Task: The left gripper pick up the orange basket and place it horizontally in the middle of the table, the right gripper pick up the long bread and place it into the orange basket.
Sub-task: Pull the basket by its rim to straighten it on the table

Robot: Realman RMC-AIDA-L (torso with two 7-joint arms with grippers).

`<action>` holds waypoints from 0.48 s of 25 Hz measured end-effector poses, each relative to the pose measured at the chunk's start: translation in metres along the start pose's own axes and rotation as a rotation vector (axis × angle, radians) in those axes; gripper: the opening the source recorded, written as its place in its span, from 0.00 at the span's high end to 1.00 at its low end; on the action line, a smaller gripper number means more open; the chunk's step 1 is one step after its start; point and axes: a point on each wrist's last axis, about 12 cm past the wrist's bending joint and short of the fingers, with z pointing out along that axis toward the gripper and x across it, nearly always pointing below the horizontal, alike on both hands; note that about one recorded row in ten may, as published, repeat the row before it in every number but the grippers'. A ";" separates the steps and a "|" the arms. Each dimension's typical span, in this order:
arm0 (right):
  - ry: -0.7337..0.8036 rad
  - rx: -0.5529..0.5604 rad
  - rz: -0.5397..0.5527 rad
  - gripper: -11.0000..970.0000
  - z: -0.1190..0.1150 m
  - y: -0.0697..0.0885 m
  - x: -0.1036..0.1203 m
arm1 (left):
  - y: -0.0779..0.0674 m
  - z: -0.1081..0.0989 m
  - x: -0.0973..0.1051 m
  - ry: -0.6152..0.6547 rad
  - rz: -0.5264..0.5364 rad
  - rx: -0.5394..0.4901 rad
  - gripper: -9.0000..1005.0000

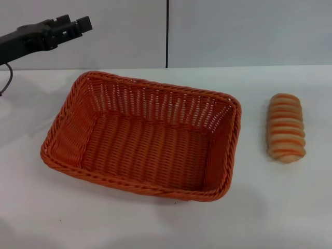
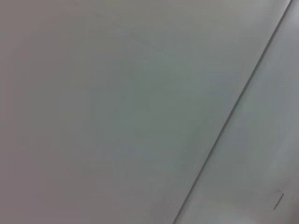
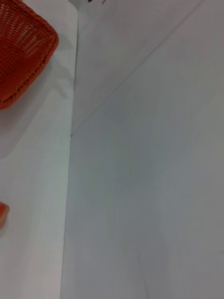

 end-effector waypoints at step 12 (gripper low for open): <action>0.143 -0.135 0.043 0.38 0.046 0.013 0.006 | -0.004 0.008 -0.001 0.021 0.014 0.021 0.22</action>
